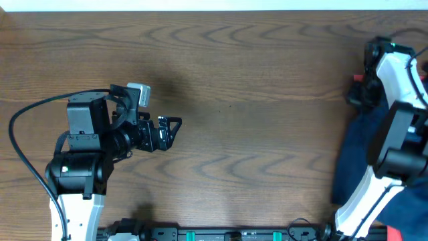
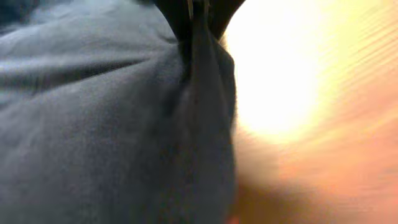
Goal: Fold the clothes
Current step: 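Drag the navy shorts leftward to the table center with the right gripper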
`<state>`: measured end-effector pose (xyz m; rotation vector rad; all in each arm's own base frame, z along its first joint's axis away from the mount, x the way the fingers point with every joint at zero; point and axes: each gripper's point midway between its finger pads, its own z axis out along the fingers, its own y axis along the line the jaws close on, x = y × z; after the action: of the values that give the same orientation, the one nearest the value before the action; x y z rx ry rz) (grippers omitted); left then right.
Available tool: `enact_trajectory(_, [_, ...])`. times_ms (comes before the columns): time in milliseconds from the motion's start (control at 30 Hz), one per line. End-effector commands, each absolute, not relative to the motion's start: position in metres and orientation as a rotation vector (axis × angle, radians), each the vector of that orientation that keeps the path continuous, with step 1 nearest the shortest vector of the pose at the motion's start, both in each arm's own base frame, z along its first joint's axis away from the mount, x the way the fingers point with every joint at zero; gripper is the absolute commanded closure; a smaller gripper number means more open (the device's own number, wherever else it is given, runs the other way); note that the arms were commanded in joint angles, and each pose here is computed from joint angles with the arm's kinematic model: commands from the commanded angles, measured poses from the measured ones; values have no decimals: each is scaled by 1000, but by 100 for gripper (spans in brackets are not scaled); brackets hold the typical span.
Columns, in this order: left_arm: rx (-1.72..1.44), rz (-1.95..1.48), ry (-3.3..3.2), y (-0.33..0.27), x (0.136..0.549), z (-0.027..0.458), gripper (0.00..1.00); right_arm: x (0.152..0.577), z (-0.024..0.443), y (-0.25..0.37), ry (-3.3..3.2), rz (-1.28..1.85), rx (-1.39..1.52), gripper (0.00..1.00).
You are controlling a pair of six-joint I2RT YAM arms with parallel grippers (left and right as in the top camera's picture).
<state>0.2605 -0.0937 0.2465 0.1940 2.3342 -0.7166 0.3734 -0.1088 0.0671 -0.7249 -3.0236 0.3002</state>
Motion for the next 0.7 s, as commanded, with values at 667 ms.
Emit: enact_trajectory(667, [141,-654,2387,-84,257,241,2,374,89,280,-3334,-253,689,62])
